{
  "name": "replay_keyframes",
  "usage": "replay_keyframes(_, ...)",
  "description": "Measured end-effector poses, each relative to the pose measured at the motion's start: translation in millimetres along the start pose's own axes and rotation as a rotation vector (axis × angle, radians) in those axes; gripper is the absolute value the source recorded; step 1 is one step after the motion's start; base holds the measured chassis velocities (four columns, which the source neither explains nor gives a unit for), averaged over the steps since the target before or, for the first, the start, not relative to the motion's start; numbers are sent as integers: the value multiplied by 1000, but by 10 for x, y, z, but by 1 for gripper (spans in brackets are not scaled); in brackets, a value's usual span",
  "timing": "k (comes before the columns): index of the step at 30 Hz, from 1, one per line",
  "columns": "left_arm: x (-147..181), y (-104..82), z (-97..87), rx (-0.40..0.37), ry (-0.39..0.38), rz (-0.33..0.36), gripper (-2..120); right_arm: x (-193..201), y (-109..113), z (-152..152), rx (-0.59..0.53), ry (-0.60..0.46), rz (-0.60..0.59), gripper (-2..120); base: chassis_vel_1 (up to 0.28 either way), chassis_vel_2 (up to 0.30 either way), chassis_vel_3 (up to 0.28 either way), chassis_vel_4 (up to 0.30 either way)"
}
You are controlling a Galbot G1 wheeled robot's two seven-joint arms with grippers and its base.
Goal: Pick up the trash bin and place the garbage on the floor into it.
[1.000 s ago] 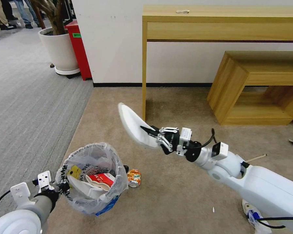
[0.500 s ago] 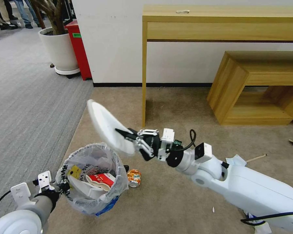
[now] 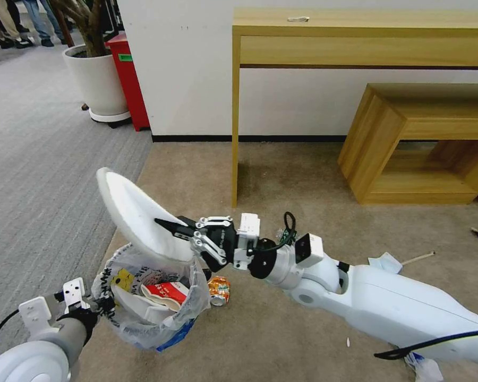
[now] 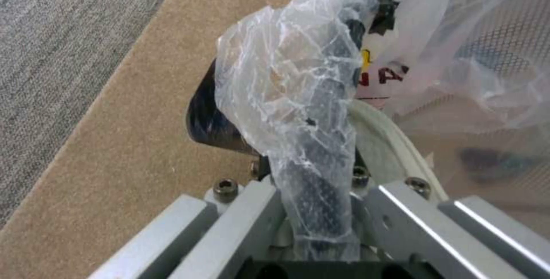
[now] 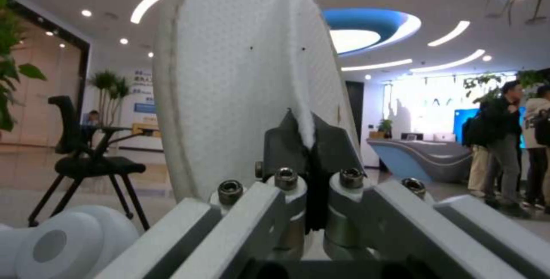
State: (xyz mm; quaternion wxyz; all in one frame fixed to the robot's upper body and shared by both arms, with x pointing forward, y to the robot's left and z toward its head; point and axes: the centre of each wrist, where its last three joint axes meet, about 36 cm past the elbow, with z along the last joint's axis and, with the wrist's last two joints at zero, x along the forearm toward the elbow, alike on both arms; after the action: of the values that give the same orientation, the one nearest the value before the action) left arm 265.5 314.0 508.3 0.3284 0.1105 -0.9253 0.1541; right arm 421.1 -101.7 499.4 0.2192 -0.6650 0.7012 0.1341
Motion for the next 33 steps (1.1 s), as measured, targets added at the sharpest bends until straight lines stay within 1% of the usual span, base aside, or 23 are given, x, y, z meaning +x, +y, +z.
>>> replay_keyframes(7, 44, -15, -43, 2, -10, 10, 1, -46, -31, 128, -11, 20, -12, 0, 0, 0, 0, 0)
replay_keyframes(17, 107, -24, -83, -4, -18, 18, 1, -49, -34, 437, -40, 63, -29, 0, 0, 0, 0, 0)
replay_keyframes(25, 165, -43, -99, -7, -24, 25, 1, 4, 24, 677, -64, 88, -27, 0, 0, 0, 0, 0)
replay_keyframes(33, 202, -60, -98, -9, -26, 31, 1, 24, 70, 822, -77, 102, -31, 0, 0, 0, 0, 0)
